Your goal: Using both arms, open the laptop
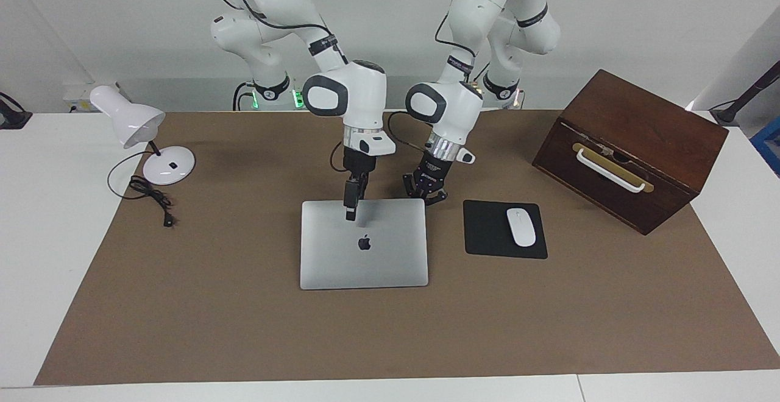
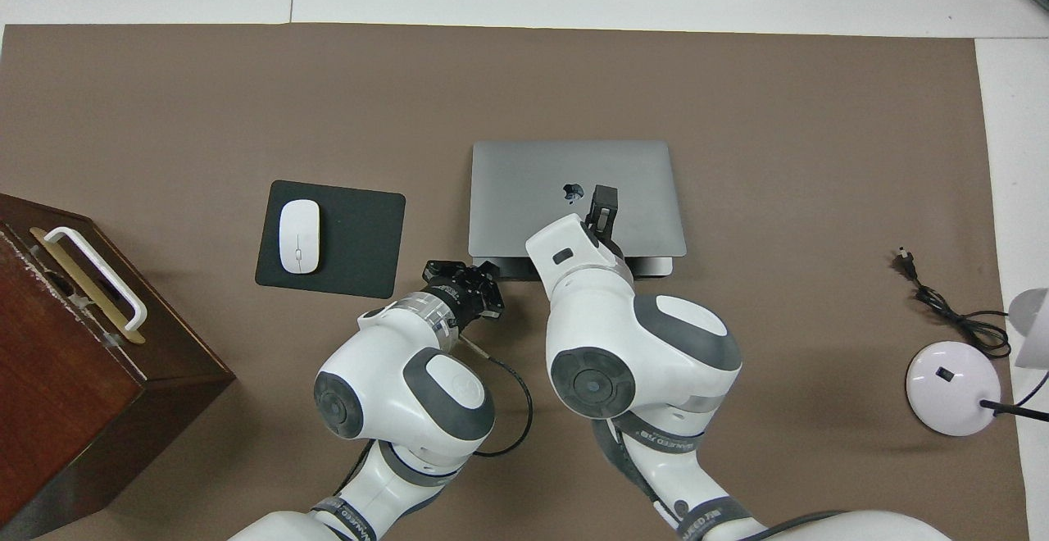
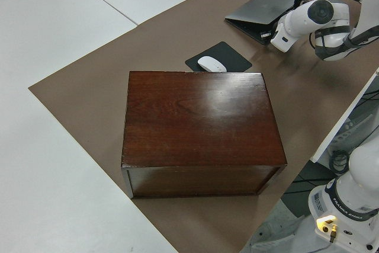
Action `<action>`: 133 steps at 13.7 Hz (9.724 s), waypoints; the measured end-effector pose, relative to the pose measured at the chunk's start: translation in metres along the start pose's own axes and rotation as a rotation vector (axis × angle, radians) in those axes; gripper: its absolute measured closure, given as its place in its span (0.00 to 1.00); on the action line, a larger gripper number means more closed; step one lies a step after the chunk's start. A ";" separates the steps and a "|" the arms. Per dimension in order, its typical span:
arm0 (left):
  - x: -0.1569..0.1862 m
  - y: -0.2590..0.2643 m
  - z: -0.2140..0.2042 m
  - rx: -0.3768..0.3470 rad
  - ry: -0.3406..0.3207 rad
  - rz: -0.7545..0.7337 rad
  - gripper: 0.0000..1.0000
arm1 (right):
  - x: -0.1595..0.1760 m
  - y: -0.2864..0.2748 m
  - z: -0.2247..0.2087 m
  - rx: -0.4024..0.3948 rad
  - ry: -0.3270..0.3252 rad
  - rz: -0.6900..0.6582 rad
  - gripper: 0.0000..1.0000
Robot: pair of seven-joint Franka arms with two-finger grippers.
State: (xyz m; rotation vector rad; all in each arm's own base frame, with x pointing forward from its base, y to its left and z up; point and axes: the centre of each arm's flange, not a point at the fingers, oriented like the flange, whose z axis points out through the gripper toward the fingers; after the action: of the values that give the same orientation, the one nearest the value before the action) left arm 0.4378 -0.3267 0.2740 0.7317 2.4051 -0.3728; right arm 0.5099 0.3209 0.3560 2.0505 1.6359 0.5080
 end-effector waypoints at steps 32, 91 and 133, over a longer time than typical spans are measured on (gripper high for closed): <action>0.000 0.000 0.000 0.000 0.000 0.001 0.99 | 0.013 0.038 -0.017 -0.053 -0.041 -0.010 0.00; 0.000 0.000 0.000 -0.001 0.000 0.001 0.99 | 0.046 0.137 -0.034 -0.046 -0.034 -0.085 0.00; 0.000 -0.001 0.000 -0.002 0.000 0.001 0.99 | 0.043 0.177 -0.028 -0.155 -0.009 -0.041 0.00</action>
State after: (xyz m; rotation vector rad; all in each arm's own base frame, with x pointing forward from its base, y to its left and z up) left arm 0.4376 -0.3272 0.2739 0.7321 2.4045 -0.3707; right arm 0.6459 0.3346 0.4796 1.9008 1.5784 0.5907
